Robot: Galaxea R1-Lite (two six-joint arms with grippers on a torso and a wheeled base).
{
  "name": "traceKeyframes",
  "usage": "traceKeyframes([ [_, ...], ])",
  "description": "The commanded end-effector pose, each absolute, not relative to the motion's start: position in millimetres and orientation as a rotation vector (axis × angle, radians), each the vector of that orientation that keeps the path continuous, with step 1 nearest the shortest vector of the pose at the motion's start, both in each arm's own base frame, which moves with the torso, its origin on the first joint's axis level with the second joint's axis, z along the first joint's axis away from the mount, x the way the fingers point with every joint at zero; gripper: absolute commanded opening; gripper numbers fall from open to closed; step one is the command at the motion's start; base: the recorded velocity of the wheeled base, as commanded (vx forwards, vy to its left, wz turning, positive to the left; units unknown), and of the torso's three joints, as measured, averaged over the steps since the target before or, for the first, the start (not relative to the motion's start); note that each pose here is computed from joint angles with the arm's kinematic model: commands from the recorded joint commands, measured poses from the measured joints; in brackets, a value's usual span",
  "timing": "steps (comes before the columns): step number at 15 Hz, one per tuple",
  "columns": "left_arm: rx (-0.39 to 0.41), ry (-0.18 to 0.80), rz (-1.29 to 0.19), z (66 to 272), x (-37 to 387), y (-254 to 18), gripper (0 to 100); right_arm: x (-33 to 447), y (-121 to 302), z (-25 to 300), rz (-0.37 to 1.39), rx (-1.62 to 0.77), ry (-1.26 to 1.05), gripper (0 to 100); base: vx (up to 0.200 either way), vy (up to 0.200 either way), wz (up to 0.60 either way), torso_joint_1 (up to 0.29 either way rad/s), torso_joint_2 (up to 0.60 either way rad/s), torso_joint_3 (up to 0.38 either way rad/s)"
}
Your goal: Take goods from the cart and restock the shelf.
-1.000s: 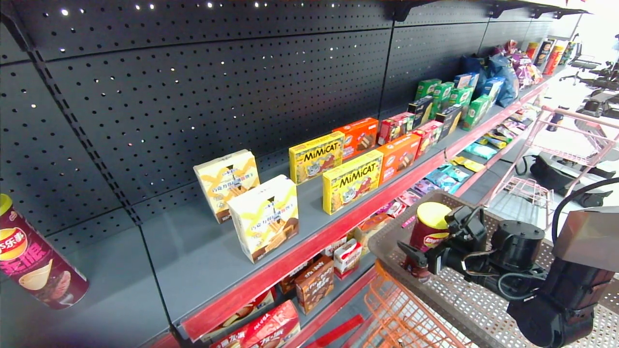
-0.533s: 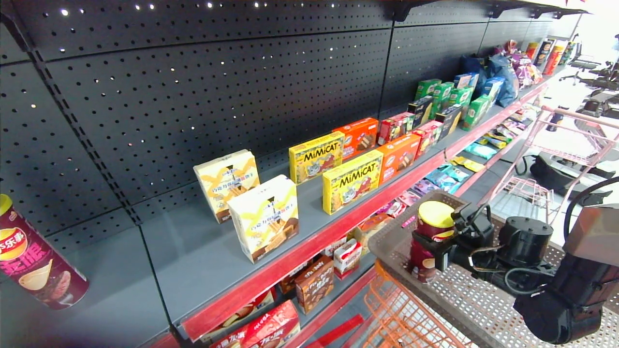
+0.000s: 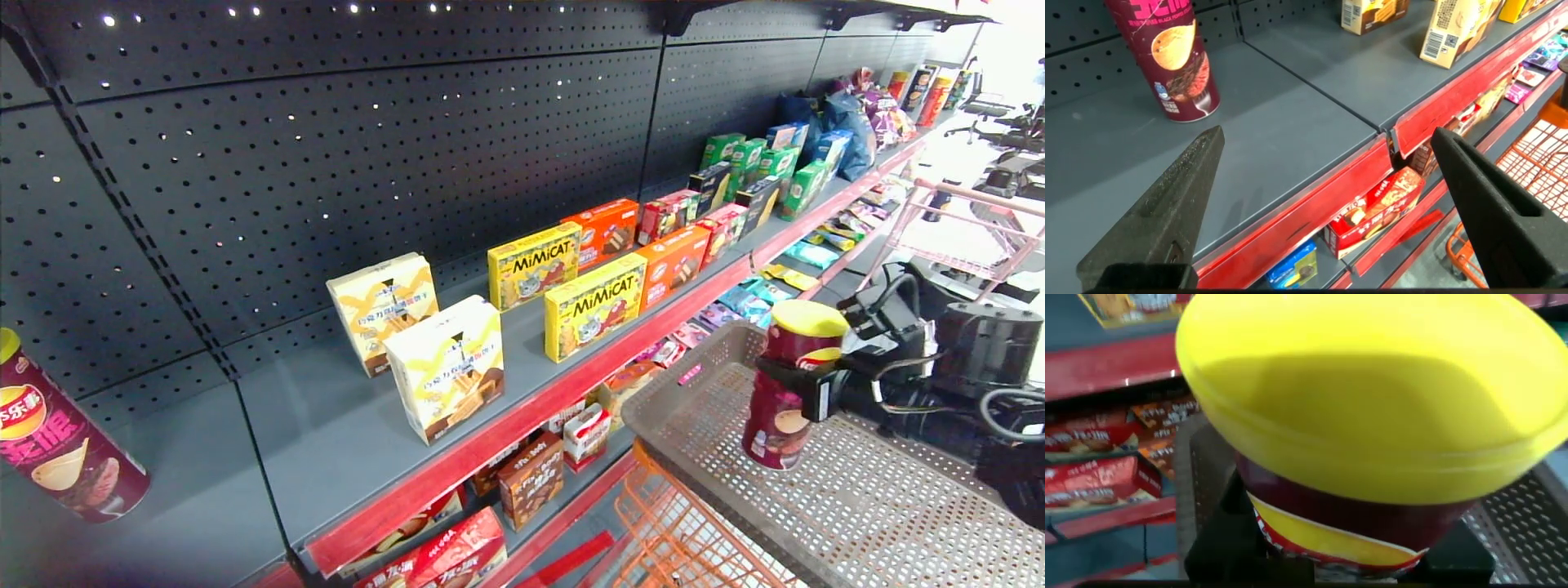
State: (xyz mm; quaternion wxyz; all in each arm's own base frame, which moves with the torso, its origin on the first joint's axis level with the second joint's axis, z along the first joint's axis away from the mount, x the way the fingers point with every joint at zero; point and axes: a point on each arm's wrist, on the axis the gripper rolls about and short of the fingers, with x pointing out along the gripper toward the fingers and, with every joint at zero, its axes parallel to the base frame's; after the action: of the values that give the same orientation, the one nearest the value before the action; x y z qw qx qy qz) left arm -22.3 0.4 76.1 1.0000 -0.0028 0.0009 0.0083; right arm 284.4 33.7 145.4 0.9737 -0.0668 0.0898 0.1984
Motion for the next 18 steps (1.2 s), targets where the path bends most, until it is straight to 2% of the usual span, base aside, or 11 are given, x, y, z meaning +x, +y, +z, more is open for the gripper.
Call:
traceKeyframes([
  [1, -0.008, 0.003, 0.017, 76.1, -22.2, 0.4, 100, 237.7, 36.6, 206.1, 0.360, -0.098, 0.037, 0, 0.000, 0.000, 0.00, 0.000, 0.00, 0.000],
  [5, -0.006, 0.001, 0.017, 76.1, -22.3, 0.4, 100, 189.5, 30.5, 229.8, 0.289, -0.055, 0.020, 0, 0.000, 0.000, 0.00, 0.000, 0.00, 0.000],
  [7, -0.006, 0.001, 0.017, 76.1, -22.3, 0.4, 100, 158.6, 22.5, 228.5, 0.117, -0.068, 0.107, 0, 0.000, 0.000, 0.00, 0.000, 0.00, 0.000],
  [9, -0.006, 0.001, 0.017, 76.1, -22.3, 0.4, 100, 142.9, 18.0, 227.1, 0.086, -0.056, 0.128, 0, 0.000, 0.000, 0.00, 0.000, 0.00, 0.000],
  [15, -0.006, 0.001, 0.017, 76.1, -22.3, 0.4, 100, 140.1, 16.1, 226.9, 0.071, -0.014, 0.122, 0, 0.000, 0.000, 0.00, 0.000, 0.00, 0.000],
  [18, -0.006, 0.001, 0.017, 76.1, -22.3, 0.4, 100, 140.0, 16.3, 226.5, 0.072, -0.012, 0.124, 0, 0.000, 0.000, 0.60, 0.002, 0.00, -0.001],
])
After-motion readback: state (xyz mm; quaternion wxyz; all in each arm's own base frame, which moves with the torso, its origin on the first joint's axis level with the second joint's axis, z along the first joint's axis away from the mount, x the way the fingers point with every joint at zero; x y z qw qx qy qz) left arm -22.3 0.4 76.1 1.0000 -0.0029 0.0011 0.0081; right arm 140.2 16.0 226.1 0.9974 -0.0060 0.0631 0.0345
